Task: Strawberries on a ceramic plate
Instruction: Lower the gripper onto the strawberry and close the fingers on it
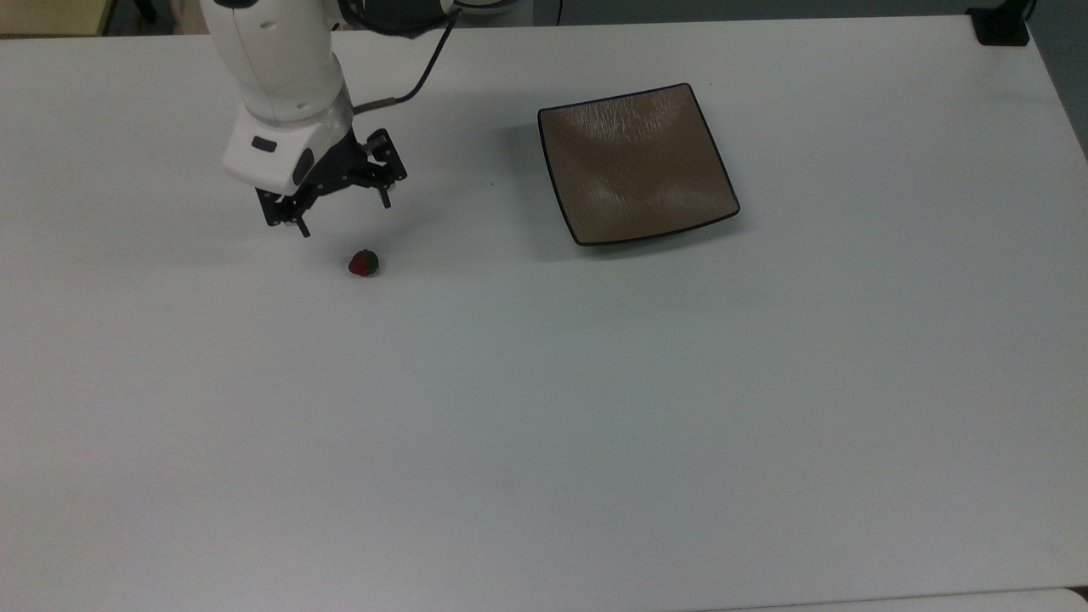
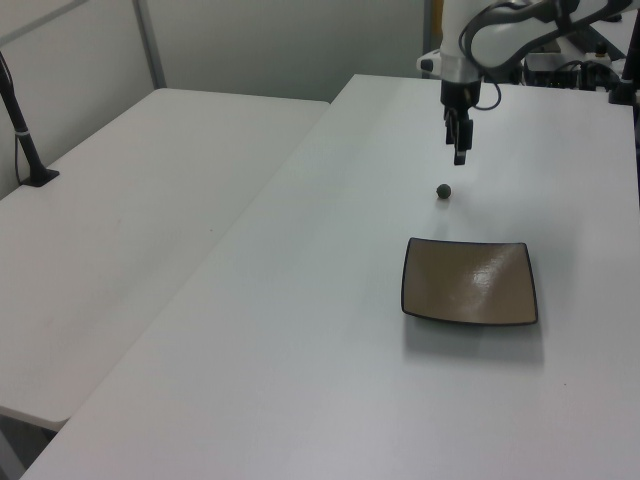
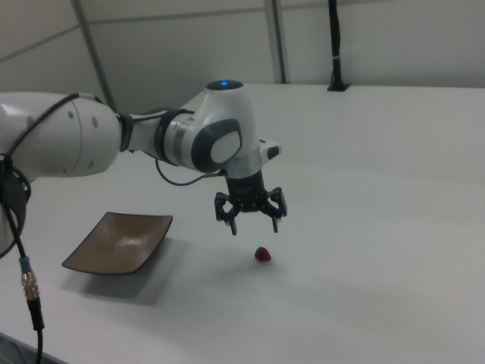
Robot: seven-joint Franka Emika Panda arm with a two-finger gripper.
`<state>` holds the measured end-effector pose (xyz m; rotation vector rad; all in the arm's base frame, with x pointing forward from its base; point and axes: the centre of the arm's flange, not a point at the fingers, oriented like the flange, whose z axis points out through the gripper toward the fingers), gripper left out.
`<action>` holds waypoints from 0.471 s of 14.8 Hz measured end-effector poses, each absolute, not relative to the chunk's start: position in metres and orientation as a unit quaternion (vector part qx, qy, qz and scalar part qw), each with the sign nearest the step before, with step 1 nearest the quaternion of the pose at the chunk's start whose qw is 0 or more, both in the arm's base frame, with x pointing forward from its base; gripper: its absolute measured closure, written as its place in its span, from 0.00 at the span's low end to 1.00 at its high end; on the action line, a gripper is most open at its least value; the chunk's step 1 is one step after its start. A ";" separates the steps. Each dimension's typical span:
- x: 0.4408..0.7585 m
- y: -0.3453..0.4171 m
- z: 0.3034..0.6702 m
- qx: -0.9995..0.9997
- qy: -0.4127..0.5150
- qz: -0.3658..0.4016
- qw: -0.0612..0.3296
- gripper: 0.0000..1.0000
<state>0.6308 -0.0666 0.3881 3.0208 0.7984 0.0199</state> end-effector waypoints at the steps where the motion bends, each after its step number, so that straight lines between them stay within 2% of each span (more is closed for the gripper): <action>1: 0.633 -0.066 0.381 0.967 0.256 0.006 0.007 0.00; 7: 0.643 -0.062 0.341 0.964 0.265 0.007 0.009 0.00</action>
